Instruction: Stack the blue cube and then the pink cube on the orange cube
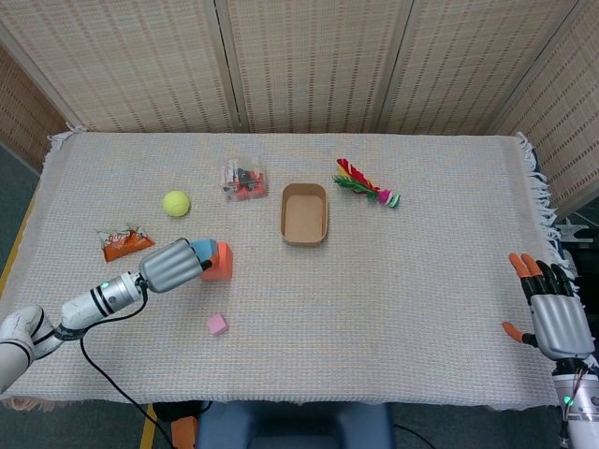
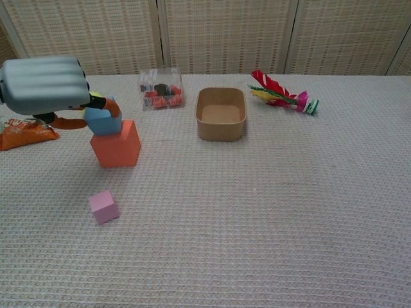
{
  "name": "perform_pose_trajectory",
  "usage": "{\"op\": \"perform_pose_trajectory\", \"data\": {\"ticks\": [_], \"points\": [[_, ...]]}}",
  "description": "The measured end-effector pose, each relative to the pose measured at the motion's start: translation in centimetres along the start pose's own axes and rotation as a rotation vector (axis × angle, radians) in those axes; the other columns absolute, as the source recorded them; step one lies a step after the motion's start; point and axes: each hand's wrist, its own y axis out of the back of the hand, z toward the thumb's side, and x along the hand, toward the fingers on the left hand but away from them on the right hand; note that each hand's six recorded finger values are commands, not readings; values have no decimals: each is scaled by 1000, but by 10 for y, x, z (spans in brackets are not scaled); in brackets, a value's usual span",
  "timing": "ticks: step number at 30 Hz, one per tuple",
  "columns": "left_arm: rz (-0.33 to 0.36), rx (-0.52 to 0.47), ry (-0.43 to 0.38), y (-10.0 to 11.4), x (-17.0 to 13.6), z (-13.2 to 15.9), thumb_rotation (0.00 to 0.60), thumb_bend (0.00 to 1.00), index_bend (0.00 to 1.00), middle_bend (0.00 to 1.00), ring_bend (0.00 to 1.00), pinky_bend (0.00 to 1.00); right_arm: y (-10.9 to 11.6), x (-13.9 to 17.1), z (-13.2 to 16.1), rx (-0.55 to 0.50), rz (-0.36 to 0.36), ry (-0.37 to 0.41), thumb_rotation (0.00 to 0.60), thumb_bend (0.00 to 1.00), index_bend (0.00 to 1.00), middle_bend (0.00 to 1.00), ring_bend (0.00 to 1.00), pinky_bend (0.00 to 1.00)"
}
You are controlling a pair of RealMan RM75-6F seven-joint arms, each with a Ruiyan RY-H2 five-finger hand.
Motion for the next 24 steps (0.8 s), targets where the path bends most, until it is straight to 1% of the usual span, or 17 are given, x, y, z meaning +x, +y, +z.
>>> {"op": "perform_pose_trajectory", "data": {"ticks": [6, 14, 24], "points": [[10, 0, -6, 1, 2, 3, 600, 375, 529, 1000, 1000, 1000, 0, 0, 0, 1, 1, -1, 600, 62, 0, 0, 0, 0], [43, -24, 1, 10, 7, 3, 600, 375, 528, 1000, 1000, 1000, -1, 0, 0, 2, 3, 1, 600, 63, 0, 0, 0, 0], [18, -11, -11, 4, 6, 6, 600, 375, 528, 1000, 1000, 1000, 1, 1, -1, -1, -4, -2, 600, 62, 0, 0, 0, 0]]}}
